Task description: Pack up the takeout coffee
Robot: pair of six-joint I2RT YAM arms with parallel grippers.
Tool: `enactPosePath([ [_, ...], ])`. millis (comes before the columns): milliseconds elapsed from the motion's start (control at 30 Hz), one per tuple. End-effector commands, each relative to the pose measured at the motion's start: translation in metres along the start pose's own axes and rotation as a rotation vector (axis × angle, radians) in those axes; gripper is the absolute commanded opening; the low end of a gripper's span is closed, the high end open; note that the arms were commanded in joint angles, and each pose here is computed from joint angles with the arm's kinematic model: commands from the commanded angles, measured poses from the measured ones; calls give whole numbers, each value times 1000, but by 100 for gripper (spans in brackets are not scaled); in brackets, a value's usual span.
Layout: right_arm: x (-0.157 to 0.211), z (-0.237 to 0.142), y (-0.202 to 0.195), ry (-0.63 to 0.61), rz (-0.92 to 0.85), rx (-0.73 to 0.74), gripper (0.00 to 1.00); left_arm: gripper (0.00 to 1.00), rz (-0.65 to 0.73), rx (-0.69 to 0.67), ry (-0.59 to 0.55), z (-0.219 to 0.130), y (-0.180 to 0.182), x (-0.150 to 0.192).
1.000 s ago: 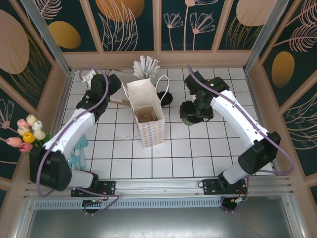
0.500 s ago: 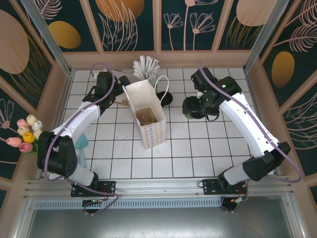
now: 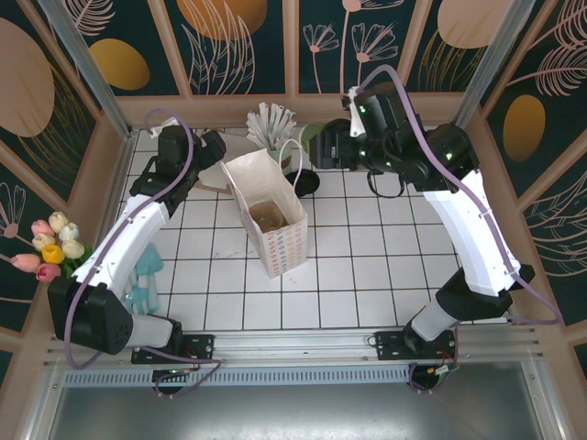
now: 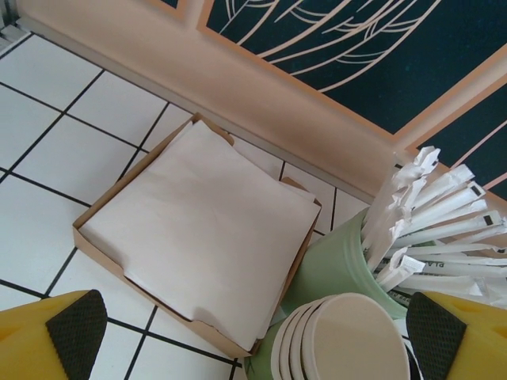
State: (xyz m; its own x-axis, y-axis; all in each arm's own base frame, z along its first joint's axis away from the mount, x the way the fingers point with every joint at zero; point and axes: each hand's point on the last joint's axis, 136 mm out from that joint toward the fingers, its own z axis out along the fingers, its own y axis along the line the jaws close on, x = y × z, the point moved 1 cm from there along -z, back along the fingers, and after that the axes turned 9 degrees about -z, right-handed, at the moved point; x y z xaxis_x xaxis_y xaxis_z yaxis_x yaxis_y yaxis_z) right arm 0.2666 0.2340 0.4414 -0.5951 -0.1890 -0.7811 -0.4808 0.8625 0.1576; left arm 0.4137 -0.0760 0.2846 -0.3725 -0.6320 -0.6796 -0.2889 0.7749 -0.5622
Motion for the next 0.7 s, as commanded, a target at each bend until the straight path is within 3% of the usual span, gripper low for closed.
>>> enactPosePath([
  [0, -28, -17, 17, -152, -59, -22, 67, 99, 28, 36, -22, -18, -11, -16],
  [100, -31, -13, 46, -179, -123, -112, 67, 99, 64, 71, -3, -21, -23, -19],
  [233, -28, 1, 67, -150, -171, -128, 67, 99, 102, 59, -2, -21, -30, -27],
  [467, 15, 51, 69, 103, -101, -70, 65, 99, 229, 106, 62, -7, -52, -26],
  [667, 40, 65, 85, 228, -44, -124, 64, 99, 392, 312, 170, -10, -84, -5],
])
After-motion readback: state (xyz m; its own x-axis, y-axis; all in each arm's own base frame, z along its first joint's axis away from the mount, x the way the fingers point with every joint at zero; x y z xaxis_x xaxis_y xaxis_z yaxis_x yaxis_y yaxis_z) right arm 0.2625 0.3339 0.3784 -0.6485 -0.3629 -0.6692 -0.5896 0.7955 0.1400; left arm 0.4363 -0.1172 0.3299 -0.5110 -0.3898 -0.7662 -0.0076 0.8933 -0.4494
